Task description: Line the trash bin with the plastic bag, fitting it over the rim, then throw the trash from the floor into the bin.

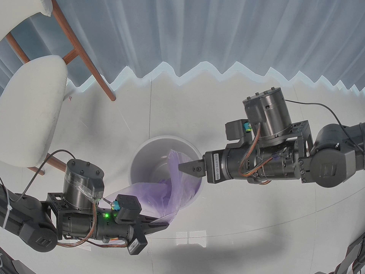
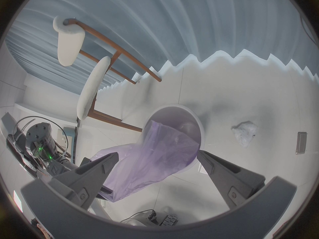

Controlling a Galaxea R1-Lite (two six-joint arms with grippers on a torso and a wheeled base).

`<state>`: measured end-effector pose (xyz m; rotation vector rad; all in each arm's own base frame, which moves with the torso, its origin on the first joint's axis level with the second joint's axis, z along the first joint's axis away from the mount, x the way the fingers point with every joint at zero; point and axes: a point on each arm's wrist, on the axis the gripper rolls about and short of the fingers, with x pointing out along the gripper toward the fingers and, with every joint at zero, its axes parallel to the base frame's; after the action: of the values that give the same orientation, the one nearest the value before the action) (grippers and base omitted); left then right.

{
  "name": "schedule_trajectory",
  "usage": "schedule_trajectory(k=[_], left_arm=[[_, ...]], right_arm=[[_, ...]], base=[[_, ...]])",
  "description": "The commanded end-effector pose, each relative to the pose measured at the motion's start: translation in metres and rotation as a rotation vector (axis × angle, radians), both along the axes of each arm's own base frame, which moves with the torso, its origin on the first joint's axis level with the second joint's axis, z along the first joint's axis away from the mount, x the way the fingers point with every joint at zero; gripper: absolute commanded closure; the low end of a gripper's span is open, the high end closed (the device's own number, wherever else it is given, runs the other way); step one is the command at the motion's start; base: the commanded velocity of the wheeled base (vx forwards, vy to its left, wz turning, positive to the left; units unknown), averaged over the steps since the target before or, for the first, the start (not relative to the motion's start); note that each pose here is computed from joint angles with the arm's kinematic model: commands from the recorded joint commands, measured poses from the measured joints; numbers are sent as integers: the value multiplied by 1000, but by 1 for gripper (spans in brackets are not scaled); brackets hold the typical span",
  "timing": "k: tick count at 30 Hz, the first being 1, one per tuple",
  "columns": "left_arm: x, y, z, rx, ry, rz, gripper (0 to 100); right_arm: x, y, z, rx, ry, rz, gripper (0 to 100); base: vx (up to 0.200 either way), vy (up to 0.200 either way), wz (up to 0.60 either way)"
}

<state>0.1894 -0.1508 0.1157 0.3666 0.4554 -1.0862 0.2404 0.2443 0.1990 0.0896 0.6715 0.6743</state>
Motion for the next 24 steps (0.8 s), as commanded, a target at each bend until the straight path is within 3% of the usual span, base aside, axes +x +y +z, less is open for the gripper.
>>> schedule_trajectory(k=[1, 13, 17, 24], left_arm=[[-1, -5, -4, 9, 12, -21, 100], [-1, -7, -7, 17, 21, -21, 100], [0, -7, -7, 16, 23, -20, 100], [-1, -6, -7, 17, 28, -16, 100]], right_arm=[[-3, 14, -8, -18, 9, 27, 0], [-8, 29, -28, -94, 21, 48, 0], [-5, 24, -38, -149, 36, 9, 0], [6, 6, -41, -169, 58, -54, 0]], base=[[0, 0, 0], [0, 0, 0], [0, 0, 0], [0, 0, 0]])
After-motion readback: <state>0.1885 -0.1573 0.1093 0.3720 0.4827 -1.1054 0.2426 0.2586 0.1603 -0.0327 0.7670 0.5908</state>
